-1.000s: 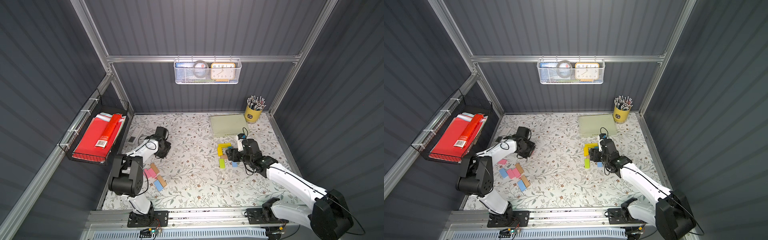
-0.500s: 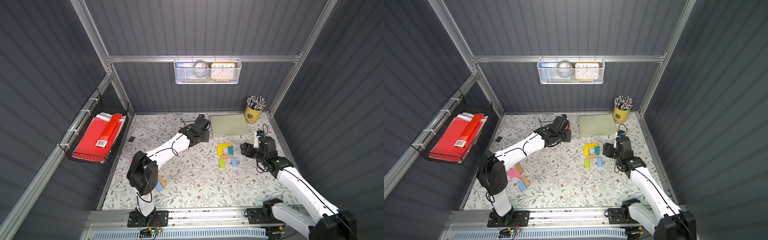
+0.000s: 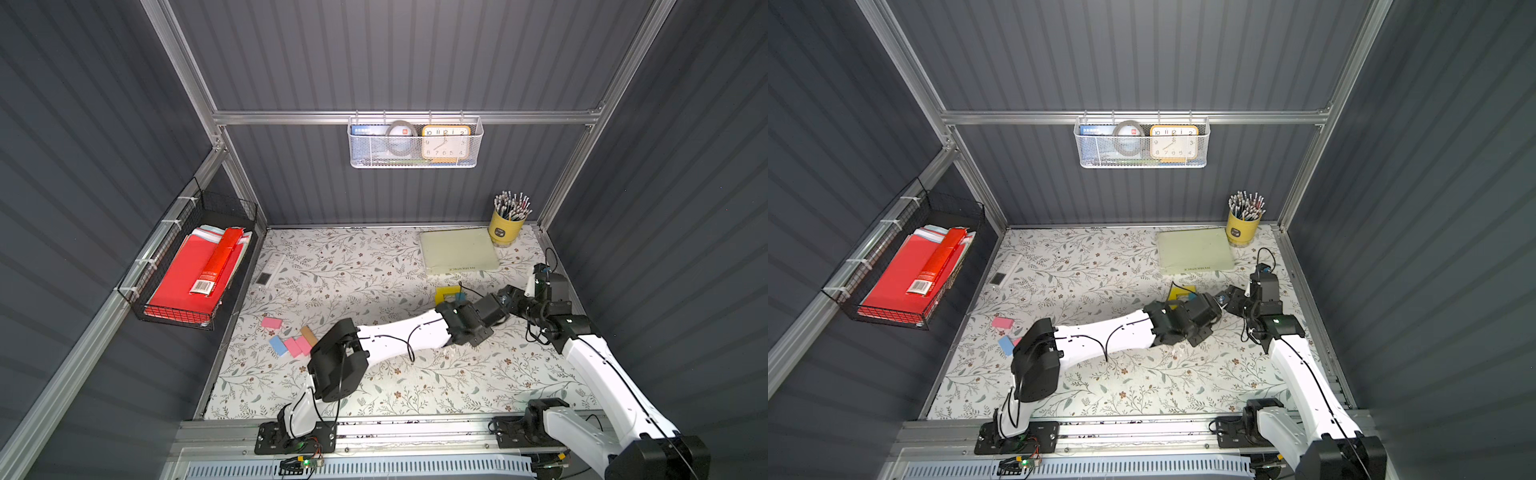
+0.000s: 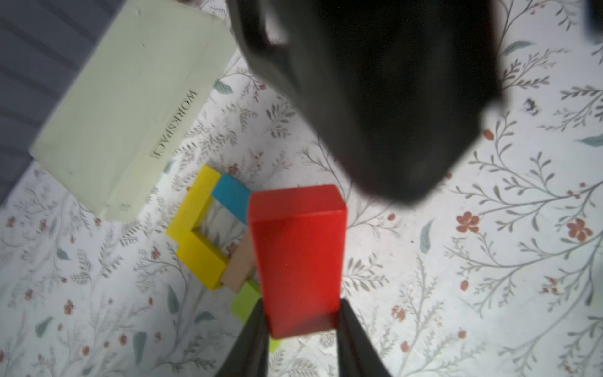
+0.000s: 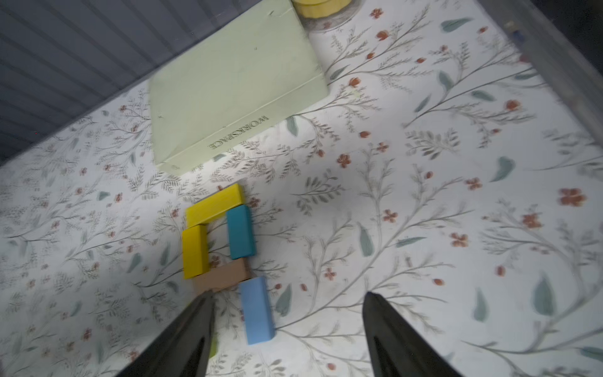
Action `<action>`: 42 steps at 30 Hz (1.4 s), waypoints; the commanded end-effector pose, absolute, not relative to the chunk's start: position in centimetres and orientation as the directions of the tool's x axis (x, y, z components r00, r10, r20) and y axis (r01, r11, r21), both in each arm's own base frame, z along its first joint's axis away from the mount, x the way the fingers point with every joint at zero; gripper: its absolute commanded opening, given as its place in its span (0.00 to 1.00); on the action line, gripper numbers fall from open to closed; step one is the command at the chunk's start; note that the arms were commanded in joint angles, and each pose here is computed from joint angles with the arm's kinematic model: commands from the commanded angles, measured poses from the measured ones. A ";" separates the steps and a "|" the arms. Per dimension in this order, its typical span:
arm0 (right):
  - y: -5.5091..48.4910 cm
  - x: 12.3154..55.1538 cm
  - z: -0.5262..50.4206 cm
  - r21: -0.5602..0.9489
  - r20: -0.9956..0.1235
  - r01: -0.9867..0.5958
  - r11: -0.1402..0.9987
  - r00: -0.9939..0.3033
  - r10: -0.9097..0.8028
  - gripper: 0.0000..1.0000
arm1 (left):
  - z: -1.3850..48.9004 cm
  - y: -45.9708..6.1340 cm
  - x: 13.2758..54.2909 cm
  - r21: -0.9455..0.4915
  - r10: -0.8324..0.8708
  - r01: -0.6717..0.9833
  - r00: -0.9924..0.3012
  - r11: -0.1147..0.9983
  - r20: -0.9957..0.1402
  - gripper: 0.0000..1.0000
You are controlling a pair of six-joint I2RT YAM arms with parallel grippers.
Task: Assemble the number 8 with building blocks
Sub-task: Place the building block at the center of the board.
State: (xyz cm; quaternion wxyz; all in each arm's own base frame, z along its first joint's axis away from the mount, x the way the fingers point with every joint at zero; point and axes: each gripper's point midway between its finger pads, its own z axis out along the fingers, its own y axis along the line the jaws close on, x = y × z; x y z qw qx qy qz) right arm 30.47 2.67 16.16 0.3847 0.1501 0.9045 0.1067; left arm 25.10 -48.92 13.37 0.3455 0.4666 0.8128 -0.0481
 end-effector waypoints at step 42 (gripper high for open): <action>-1.9 30.0 17.9 0.356 -0.678 0.311 0.881 -0.563 0.473 0.76 | 6.1 -45.9 20.6 0.274 0.876 0.892 -0.221 0.359 -0.428 0.22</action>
